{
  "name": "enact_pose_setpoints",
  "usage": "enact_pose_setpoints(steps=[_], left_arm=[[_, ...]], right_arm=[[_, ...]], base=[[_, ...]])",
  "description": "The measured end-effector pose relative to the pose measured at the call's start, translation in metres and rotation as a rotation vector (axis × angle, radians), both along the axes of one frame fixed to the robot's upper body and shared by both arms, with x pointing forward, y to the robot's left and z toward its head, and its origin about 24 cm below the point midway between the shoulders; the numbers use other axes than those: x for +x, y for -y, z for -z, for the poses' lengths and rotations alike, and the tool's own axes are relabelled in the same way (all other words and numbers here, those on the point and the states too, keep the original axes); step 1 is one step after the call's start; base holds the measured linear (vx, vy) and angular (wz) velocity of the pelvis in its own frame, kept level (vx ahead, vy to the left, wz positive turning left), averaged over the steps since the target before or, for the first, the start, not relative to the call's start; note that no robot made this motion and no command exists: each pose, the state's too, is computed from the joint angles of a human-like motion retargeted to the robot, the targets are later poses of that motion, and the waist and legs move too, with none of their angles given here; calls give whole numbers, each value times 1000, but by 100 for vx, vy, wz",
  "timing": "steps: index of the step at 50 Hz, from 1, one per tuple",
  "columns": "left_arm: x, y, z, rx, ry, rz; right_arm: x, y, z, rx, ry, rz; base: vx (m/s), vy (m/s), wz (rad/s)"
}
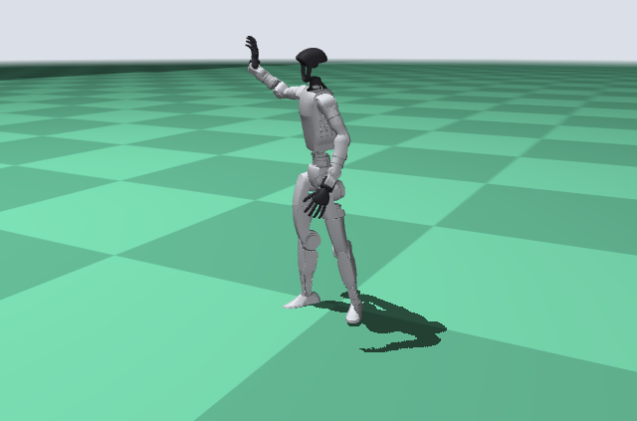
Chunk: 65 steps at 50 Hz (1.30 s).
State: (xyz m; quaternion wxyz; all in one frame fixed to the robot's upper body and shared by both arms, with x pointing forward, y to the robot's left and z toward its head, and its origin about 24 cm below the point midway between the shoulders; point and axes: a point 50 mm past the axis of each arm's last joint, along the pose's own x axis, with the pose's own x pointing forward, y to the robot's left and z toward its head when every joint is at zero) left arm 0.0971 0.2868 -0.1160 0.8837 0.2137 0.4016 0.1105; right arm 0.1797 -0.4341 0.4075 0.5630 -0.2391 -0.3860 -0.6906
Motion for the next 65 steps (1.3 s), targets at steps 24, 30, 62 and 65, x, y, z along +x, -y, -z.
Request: enact_pose_setpoints(steps=[24,30,62,65], left_arm=[[49,1,-23,-4,160,66],[46,2,-20,-1,116,144],[-8,-4,0,12,-86,218],[-7,0,1,6,-83,245]], right_arm=[[32,-31,-2,-40,50,-166],[52,-63,-7,-258,-128,-173],[92,-144,-32,-850,-630,-43],[93,-140,-35,-878,-702,15]], base=[[-1,3,17],[-1,3,41],[1,3,43],[0,3,39]])
